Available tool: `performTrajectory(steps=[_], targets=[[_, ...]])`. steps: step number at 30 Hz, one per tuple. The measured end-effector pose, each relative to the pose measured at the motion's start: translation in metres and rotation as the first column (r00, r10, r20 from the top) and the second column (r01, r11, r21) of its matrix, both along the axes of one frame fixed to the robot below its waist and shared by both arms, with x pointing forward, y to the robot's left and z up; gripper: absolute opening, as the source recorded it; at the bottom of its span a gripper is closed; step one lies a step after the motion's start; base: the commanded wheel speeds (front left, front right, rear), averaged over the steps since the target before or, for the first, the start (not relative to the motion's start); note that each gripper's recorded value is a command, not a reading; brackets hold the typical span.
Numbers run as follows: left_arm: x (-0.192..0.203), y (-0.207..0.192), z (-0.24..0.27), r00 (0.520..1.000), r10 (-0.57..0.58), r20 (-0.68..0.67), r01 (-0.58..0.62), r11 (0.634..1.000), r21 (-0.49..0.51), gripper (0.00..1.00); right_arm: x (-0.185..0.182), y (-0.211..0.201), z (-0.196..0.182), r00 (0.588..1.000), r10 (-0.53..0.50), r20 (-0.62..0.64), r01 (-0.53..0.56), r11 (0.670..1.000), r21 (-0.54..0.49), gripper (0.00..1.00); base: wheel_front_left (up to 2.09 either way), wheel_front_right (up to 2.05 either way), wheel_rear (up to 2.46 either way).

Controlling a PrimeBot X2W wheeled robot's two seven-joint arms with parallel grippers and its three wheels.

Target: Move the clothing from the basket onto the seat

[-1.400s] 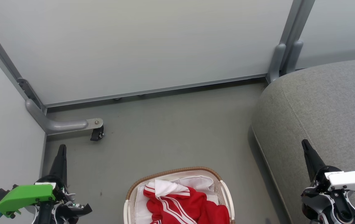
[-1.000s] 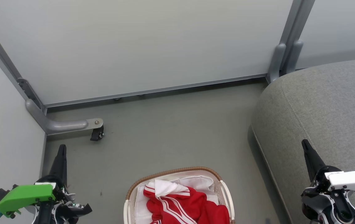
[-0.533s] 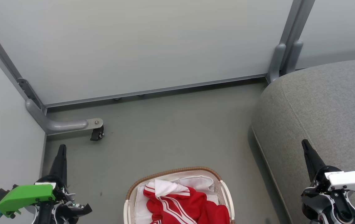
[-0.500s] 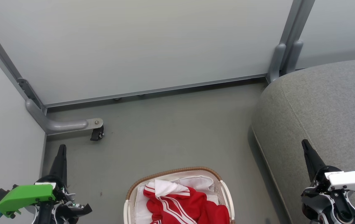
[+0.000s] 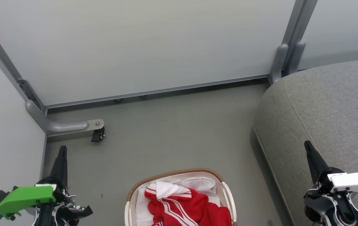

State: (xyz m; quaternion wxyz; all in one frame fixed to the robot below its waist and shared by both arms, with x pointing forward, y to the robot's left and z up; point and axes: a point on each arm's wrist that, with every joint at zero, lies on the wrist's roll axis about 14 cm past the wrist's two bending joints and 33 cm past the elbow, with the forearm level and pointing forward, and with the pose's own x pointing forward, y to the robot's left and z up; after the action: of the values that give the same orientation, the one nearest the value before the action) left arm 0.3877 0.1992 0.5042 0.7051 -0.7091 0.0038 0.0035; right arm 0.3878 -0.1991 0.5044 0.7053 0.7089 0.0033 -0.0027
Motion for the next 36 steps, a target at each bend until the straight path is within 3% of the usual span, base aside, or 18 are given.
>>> performTrajectory(steps=[26, 27, 28, 29, 30, 31, 36], targets=[[0.000, 0.000, -0.001, 1.000, 0.000, -0.004, 0.000, 1.000, -0.001, 0.00, 0.000, 0.000, -0.002, 1.000, 0.000, -0.004, 0.000, 1.000, 0.001, 0.00, 0.00, 0.00, 0.00], [-0.002, 0.000, -0.005, 1.000, 0.000, -0.016, 0.000, 1.000, -0.003, 1.00, -0.002, 0.001, -0.006, 1.000, 0.000, -0.016, 0.000, 1.000, 0.004, 1.00, 0.00, 0.00, 0.00], [-0.004, -0.001, -0.011, 0.999, 0.000, -0.033, 0.000, 1.000, -0.005, 0.00, -0.004, 0.002, -0.011, 0.999, 0.001, -0.033, 0.000, 1.000, 0.008, 0.00, 0.00, 0.00, 0.00], [-0.006, -0.002, -0.016, 0.999, 0.000, -0.048, 0.000, 1.000, -0.008, 1.00, -0.006, 0.003, -0.016, 0.999, 0.001, -0.048, 0.000, 1.000, 0.012, 1.00, 0.00, 0.00, 0.00], [-0.009, -0.002, -0.022, 0.998, -0.001, -0.066, 0.000, 1.000, -0.010, 0.00, -0.009, 0.004, -0.021, 0.998, 0.001, -0.064, 0.000, 1.000, 0.016, 0.00, 0.00, 0.00, 0.00], [-0.012, -0.003, -0.028, 0.996, -0.002, -0.084, 0.001, 1.000, -0.012, 1.00, -0.011, 0.004, -0.027, 0.997, 0.001, -0.079, 0.001, 1.000, 0.020, 1.00, 0.00, 0.00, 0.00], [-0.015, -0.005, -0.032, 0.995, 0.004, -0.096, -0.005, 1.000, -0.005, 1.00, -0.013, 0.007, -0.031, 0.996, -0.005, -0.093, 0.006, 1.000, 0.011, 1.00, 0.00, 0.00, 0.00]])
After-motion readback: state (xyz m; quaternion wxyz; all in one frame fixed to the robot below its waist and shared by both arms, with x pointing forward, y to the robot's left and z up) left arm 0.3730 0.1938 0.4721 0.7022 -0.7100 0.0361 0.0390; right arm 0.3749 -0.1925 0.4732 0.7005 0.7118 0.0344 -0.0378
